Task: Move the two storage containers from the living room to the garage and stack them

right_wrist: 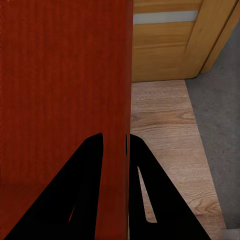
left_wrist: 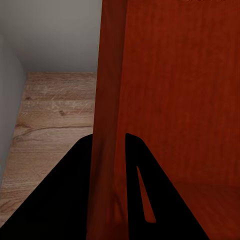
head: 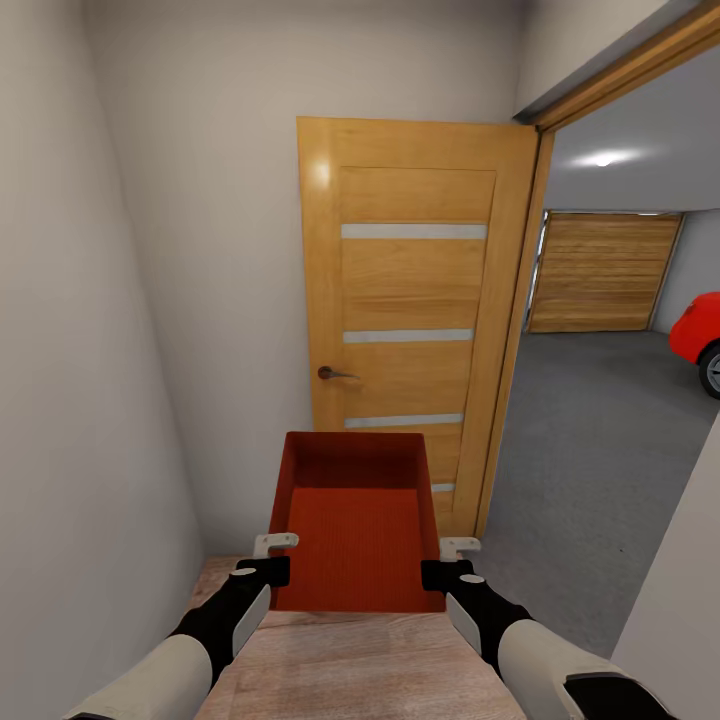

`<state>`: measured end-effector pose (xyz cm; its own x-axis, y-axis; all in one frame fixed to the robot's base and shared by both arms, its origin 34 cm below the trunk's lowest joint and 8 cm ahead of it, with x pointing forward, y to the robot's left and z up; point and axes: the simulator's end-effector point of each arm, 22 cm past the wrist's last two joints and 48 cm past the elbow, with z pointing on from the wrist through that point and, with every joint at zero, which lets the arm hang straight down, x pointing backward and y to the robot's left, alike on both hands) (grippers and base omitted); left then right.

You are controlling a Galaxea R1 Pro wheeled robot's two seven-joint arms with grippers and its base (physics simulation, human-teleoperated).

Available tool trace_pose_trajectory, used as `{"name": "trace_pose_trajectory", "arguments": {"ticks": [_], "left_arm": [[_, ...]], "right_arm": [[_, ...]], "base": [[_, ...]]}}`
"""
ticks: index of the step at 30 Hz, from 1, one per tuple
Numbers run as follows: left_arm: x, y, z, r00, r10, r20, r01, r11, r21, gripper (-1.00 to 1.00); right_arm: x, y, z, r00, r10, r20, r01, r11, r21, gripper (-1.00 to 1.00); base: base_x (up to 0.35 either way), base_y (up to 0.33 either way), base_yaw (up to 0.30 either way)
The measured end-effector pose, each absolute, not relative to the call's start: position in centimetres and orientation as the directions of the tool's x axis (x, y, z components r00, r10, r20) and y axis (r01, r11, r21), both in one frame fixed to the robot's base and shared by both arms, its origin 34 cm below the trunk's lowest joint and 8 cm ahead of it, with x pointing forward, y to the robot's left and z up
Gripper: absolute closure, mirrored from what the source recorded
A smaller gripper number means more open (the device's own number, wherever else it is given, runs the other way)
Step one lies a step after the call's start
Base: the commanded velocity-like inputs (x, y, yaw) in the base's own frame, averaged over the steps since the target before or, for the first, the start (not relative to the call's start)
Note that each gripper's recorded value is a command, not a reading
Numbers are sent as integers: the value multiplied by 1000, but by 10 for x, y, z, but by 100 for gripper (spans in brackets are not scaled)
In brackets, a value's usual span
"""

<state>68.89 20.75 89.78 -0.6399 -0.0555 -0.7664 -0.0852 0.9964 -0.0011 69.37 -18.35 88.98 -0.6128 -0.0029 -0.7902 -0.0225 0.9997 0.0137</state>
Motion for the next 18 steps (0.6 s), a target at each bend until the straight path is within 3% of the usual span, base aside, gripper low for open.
{"name": "trace_pose_trajectory", "arguments": {"ticks": [7,14,18], "left_arm": [[689,208,898,-640,-55,-766,-85,996,-1,100],[688,208,898,-641,-56,-765,-86,996,-1,100],[688,208,897,-642,-56,-765,-86,996,-1,100]], "right_arm": [[694,-183,890,-613,-3,-790,-22,1000,14,100],[693,-183,890,-614,-3,-789,-23,1000,14,100],[693,-183,890,-614,-4,-789,-22,1000,12,100]], "base": [[9,0,0],[245,0,0],[72,0,0]]}}
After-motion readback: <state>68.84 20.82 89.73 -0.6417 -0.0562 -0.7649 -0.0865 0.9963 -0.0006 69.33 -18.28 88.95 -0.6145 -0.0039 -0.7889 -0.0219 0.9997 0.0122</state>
